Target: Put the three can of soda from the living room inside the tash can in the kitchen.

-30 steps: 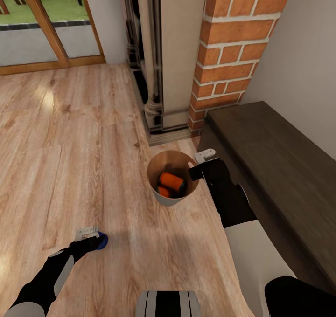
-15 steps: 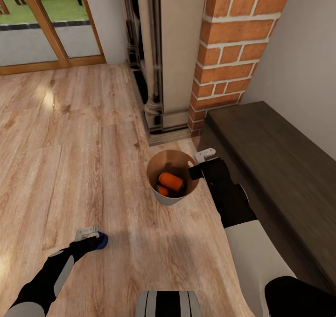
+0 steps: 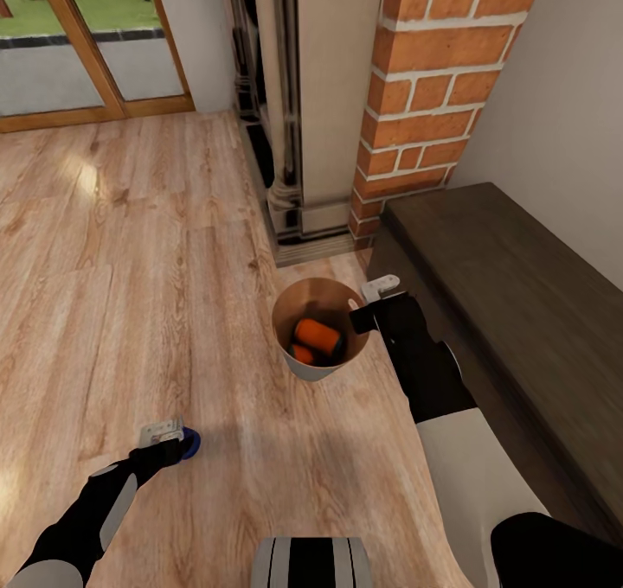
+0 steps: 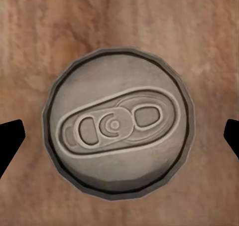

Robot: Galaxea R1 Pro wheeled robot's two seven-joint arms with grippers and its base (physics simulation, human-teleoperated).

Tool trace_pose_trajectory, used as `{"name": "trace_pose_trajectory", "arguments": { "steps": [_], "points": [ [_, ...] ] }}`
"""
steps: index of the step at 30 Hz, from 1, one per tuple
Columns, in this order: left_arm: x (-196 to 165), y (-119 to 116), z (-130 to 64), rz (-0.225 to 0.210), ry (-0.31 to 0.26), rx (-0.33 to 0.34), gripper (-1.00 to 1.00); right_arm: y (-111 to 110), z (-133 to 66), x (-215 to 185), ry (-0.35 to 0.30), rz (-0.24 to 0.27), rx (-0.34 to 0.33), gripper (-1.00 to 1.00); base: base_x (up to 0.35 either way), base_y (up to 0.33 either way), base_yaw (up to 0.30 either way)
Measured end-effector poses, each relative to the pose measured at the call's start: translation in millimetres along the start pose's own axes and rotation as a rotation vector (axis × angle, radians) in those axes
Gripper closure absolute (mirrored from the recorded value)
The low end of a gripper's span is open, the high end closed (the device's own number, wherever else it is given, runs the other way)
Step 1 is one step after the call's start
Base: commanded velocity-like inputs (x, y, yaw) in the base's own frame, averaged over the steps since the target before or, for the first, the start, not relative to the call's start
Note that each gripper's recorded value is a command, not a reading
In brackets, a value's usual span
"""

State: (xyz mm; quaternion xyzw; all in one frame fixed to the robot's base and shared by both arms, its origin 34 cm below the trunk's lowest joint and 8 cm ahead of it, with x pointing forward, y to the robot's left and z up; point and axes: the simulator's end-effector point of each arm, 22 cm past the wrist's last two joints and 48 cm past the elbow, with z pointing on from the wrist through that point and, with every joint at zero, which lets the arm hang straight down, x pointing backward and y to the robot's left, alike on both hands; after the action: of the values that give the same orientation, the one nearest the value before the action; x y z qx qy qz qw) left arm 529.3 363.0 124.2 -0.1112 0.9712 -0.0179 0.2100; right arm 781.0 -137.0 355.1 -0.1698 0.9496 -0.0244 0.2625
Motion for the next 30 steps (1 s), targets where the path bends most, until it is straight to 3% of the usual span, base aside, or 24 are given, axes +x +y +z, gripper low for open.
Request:
{"name": "trace_pose_trajectory", "arguments": {
  "steps": [9, 10, 26, 30],
  "points": [
    [-0.7, -0.2, 0.0, -0.001, -0.002, 0.001, -1.00, 0.5, 0.1, 0.6, 0.001, 0.000, -0.001, 1.00, 0.000, 0.000, 0.000],
    [-1.2, -0.4, 0.0, 0.000, -0.003, 0.001, 1.00, 0.5, 0.2, 0.7, 0.001, 0.000, -0.001, 1.00, 0.000, 0.000, 0.000],
    [-1.1, -0.2, 0.0, -0.003, -0.003, 0.000, 1.00, 1.0, 0.4, 1.5, 0.002, 0.001, -0.003, 1.00, 0.000, 0.000, 0.000],
    [-8.4, -1.4, -4.7, -0.001, -0.016, 0.002, 1.00, -1.3, -8.8, -6.0, -0.014, 0.000, 0.003, 1.00, 0.000, 0.000, 0.000]
  ]
}}
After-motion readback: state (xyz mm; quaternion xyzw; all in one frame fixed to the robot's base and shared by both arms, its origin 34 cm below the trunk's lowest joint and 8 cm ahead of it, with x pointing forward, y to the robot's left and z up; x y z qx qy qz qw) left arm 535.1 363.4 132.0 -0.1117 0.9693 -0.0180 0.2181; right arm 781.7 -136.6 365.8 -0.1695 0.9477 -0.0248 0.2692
